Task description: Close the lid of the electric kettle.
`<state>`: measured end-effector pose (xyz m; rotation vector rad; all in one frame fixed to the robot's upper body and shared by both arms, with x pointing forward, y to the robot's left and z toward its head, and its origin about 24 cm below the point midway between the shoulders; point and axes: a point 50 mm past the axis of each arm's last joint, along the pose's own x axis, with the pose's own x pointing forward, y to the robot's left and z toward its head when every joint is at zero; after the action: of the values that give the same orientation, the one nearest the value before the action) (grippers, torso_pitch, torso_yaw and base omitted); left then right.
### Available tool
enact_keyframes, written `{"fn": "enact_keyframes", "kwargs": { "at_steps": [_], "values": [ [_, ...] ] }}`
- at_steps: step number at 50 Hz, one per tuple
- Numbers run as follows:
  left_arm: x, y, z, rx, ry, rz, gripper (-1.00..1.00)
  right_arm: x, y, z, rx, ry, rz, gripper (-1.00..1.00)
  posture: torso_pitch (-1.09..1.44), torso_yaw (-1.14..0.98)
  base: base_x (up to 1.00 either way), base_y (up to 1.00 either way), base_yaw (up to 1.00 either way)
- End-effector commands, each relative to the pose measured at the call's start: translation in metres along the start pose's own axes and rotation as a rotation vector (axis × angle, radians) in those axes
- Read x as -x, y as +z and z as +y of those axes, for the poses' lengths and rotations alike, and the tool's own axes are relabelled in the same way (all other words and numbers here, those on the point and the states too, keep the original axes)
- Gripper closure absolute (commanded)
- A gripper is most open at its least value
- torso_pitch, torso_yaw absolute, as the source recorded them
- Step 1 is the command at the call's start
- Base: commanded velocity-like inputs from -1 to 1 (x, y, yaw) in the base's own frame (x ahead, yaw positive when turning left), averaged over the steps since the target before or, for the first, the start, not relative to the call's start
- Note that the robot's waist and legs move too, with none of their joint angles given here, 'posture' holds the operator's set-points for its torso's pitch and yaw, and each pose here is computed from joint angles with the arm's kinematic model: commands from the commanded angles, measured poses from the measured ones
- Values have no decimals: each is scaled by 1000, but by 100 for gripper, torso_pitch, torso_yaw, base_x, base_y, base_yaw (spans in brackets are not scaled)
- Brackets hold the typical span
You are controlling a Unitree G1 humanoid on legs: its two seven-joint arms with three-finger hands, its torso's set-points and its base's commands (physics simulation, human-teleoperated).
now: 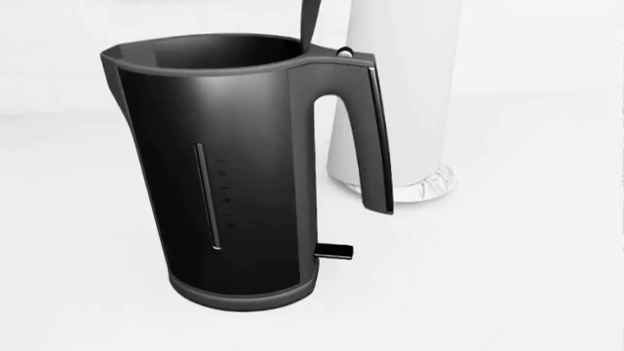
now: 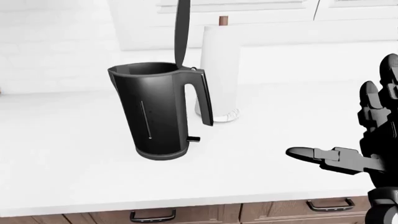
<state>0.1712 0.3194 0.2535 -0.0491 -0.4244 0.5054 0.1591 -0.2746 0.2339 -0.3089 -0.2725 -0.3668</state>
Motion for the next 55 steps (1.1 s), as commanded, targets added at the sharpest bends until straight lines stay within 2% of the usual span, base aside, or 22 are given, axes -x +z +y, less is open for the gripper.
{"fn": "enact_keyframes", "kwargs": {
  "at_steps": [1,7,16,21,26,35,37,40,41,44,55],
  "values": [
    [0,11,-4,-6,-22,-61,-100,0,9,1,20,-3,-59,-96,-44,0,0,0,0],
    [0,11,-6,-8,-27,-61,-100,-1,12,1,27,-6,-61,-96,-44,0,0,0,0],
    [0,10,-4,-7,-24,-58,-100,1,9,-1,125,-5,-19,-97,-44,0,0,0,0],
    [0,10,-3,-5,-24,-55,-100,-1,16,-9,200,11,7,-96,-44,0,0,0,0],
    [0,10,-1,-5,-20,-56,-100,3,15,-9,313,83,35,-97,-44,0,0,0,0],
    [-1,10,0,-4,-16,-58,-100,12,18,-22,423,141,85,-96,-44,0,0,0,0],
    [-1,10,1,-4,-12,-57,-100,8,22,-26,464,160,94,-97,-44,0,0,0,0],
    [-2,11,0,-5,-12,-57,-100,4,30,-28,477,189,92,-96,-44,0,0,0,0],
    [-1,11,0,-4,-13,-58,-100,1,31,-28,513,207,97,-96,-44,0,0,0,0],
    [-1,12,1,-4,-10,-59,-100,-7,38,-28,556,236,101,-96,-44,0,0,0,0],
    [-1,11,1,-4,-11,-58,-100,-31,62,-22,684,349,103,-96,-44,0,0,0,0]
  ]
}}
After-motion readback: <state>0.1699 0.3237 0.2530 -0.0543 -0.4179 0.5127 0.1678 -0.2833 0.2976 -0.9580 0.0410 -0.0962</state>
